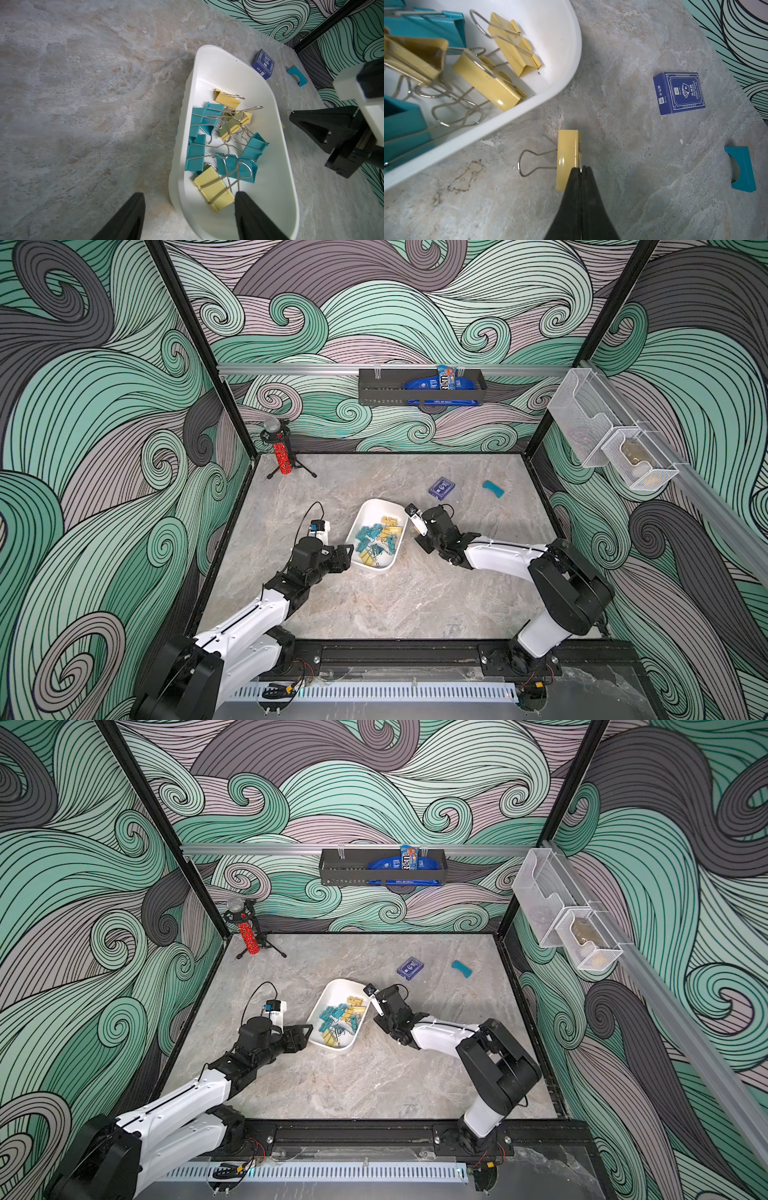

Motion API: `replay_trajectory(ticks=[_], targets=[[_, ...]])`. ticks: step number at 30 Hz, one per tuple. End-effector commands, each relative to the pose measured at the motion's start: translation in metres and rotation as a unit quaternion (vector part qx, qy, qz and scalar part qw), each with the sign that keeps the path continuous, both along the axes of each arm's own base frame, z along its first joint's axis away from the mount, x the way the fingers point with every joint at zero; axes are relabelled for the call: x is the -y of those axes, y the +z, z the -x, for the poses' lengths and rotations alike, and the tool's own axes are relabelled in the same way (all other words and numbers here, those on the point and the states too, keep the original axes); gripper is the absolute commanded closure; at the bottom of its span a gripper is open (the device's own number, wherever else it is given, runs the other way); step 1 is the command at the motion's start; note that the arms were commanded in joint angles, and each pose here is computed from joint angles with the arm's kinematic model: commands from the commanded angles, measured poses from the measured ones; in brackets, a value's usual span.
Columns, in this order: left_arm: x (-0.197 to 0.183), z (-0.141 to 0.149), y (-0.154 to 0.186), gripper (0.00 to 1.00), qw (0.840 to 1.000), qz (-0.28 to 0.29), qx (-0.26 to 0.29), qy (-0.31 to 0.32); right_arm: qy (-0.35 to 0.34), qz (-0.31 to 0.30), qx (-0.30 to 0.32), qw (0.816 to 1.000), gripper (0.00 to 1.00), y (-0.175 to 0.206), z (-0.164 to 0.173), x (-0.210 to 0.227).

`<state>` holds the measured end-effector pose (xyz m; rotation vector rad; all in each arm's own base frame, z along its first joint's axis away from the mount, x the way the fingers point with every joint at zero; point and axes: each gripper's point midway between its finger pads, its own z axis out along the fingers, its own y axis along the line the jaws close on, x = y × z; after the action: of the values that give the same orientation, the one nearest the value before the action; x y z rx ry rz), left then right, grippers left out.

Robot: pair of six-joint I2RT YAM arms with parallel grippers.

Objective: Take out the binder clips from the storage box
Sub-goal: Place the binder clip at the center of the board.

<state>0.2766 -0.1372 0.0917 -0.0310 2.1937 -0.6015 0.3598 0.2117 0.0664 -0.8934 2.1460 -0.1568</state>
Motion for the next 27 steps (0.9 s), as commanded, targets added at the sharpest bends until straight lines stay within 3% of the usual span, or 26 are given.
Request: replay_trajectory(ticks=[1, 11, 22, 27], targets=[[0.006, -0.001, 0.005, 0.29, 1.000, 0.017, 0.010, -0.010, 0.002, 0.015, -0.006, 1.000, 1.00, -0.008, 0.002, -0.001], [0.012, 0.001, 0.001, 0.30, 0.999, 0.034, 0.008, -0.022, 0.003, 0.026, -0.016, 1.000, 0.96, -0.019, 0.005, -0.003], [0.014, 0.002, 0.000, 0.29, 0.999, 0.036, 0.010, -0.026, 0.027, 0.013, -0.022, 0.999, 0.64, -0.004, 0.017, -0.014], [0.014, 0.003, 0.002, 0.30, 0.999, 0.036, 0.009, -0.025, 0.051, -0.020, -0.012, 0.998, 0.59, 0.025, 0.024, -0.025]])
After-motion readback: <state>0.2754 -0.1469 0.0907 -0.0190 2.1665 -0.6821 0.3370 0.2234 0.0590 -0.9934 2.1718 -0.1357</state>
